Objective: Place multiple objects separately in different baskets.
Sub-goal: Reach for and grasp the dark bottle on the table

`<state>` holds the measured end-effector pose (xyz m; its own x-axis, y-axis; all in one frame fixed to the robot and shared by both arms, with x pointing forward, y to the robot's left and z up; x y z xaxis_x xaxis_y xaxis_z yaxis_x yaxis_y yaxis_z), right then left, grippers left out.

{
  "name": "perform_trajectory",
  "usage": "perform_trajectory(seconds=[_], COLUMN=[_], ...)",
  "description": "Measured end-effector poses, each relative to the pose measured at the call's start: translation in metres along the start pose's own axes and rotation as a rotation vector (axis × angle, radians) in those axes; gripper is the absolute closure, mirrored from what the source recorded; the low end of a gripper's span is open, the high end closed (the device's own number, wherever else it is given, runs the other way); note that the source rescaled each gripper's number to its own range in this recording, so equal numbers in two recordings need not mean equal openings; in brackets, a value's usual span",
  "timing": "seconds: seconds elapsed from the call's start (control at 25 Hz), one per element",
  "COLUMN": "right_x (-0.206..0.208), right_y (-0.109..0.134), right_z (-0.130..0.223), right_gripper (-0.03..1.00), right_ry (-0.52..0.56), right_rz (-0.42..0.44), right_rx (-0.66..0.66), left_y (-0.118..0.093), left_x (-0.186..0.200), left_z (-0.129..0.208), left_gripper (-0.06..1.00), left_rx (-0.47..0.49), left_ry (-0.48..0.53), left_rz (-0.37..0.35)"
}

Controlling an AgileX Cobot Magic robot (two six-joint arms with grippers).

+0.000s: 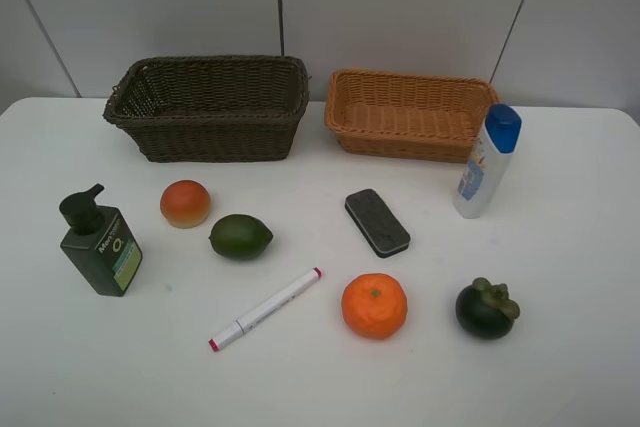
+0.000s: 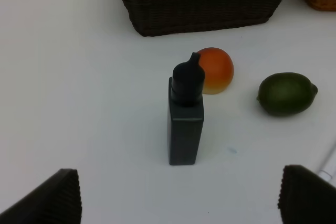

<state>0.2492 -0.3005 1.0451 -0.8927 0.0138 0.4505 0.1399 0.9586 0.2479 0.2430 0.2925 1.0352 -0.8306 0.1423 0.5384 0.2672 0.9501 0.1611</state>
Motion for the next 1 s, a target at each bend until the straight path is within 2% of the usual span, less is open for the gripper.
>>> perform_trajectory(seconds=[0.4,0.6,0.72,1.0], right_x=[0.000,0.000,0.000,0.000], right_y=[0.000,0.000,0.000,0.000], right_z=[0.000,0.000,0.000,0.000], right_gripper=[-0.03,-0.03,-0.03,-0.03], right_ry=[0.000,0.000,0.000,0.000], right_rz=[0.000,0.000,0.000,0.000], right_rx=[0.000,0.000,0.000,0.000], left_y=[0.000,0.009,0.015,0.030], left_x=[0.000,-0.002,-0.016,-0.086], left_z=[0.000,-0.006,-0.021,-0.057], left_gripper=[0.03,0.03,0.03,0.03], left_rx=[0.000,-0.025,-0.026,0.020], left_ry=[0.000,0.050,0.167,0.573], left_rz=[0.000,-0.052,-0.036,0.065])
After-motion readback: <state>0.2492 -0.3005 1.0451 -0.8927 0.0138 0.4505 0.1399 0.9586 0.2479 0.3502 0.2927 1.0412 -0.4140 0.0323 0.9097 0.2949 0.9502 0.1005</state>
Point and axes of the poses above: a point on each arm's last joint axis where the gripper is mounted, x pointing back along that axis away from the gripper, y along the wrist's bending axis when the last joint is at zero, z = x × y, the point moved 2 cm from there along -x, pointing out along that axis toward the gripper, and after that the axes turned 14 degrees about -x, right-handed, at the moved point
